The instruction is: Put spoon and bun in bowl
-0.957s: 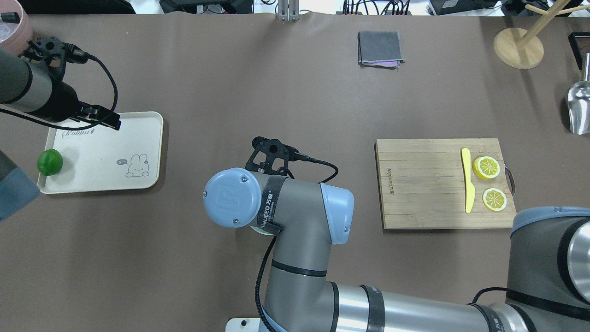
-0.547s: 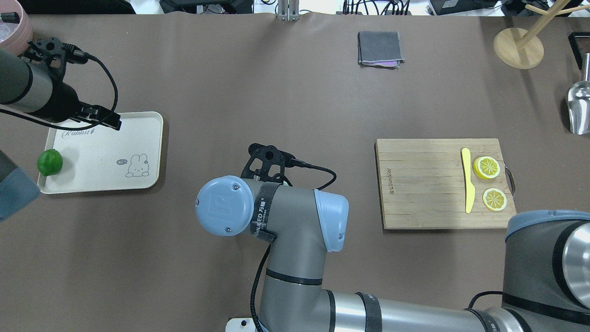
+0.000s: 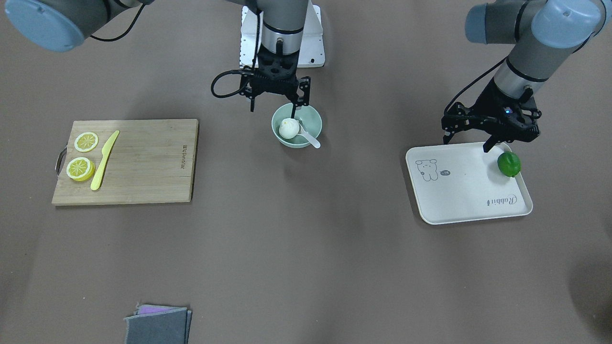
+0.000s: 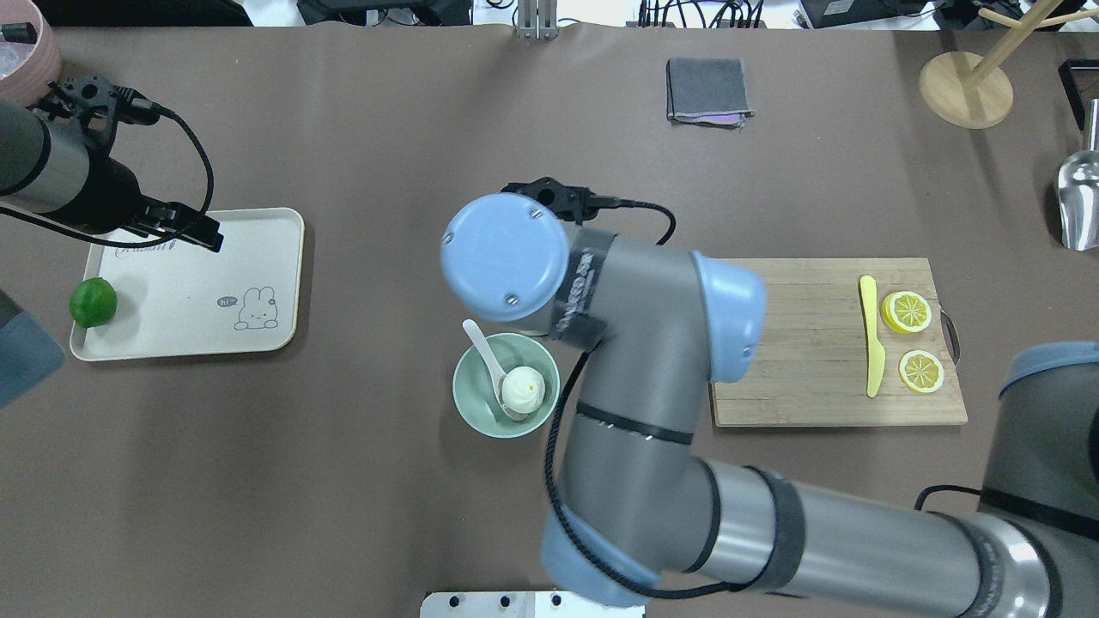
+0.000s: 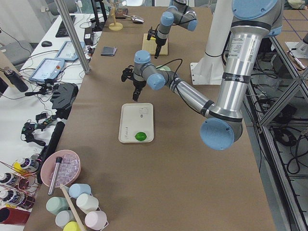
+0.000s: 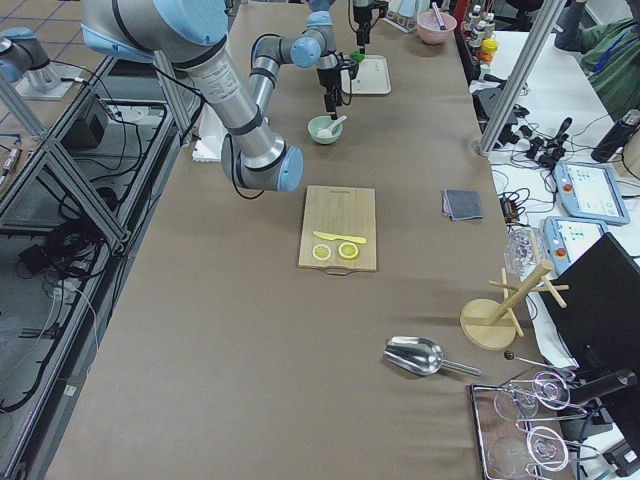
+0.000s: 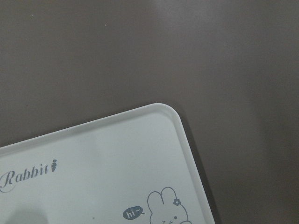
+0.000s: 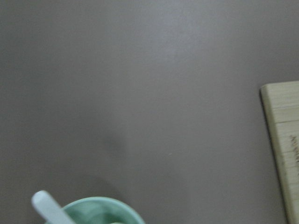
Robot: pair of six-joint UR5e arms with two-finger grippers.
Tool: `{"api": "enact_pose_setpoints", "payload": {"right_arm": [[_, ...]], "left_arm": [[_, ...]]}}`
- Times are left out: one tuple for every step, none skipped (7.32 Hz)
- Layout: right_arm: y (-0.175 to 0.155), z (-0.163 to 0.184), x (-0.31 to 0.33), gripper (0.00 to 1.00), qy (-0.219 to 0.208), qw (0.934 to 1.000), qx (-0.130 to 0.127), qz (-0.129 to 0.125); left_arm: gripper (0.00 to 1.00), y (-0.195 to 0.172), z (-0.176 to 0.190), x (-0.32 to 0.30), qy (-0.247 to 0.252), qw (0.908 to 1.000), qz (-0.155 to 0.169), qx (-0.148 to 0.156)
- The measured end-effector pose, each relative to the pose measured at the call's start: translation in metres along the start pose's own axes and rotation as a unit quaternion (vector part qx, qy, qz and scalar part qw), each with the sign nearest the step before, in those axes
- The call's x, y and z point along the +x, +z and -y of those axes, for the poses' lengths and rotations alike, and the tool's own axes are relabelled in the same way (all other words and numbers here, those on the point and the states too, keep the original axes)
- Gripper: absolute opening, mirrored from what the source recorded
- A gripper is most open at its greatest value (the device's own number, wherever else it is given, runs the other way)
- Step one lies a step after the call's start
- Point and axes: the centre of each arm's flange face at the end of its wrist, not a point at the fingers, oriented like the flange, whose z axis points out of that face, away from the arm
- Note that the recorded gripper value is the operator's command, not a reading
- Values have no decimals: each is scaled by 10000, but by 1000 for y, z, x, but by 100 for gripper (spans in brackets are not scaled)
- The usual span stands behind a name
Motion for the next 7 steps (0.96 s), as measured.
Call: {"api": "enact_pose_setpoints", "payload": {"right_arm": [[-9,30,67,100,-459,9988,-133,97],[-19,55,136,100,-819,9962,-244,187],[-25,80,203,100,-973,9943,-373,218],[-25,101,262,100,-1062,9931,-475,157],[-20,117,323,100,-1210,9910,-567,16],[-15,128,382,100,-1405,9877,-677,-117],[-9,134,446,100,-1604,9832,-858,-181]], "left_arm": [[98,-7,-2,-24,-125,9999,-5,-67],[98,-13,-9,-62,-189,9997,104,-125],[98,-17,-21,-108,-140,9993,281,-195],[98,-22,-31,-152,31,9987,452,-245],[98,-28,-38,-193,287,9973,606,-310],[98,-38,-43,-227,509,9950,742,-427],[98,-52,-48,-258,687,9922,856,-591]]}}
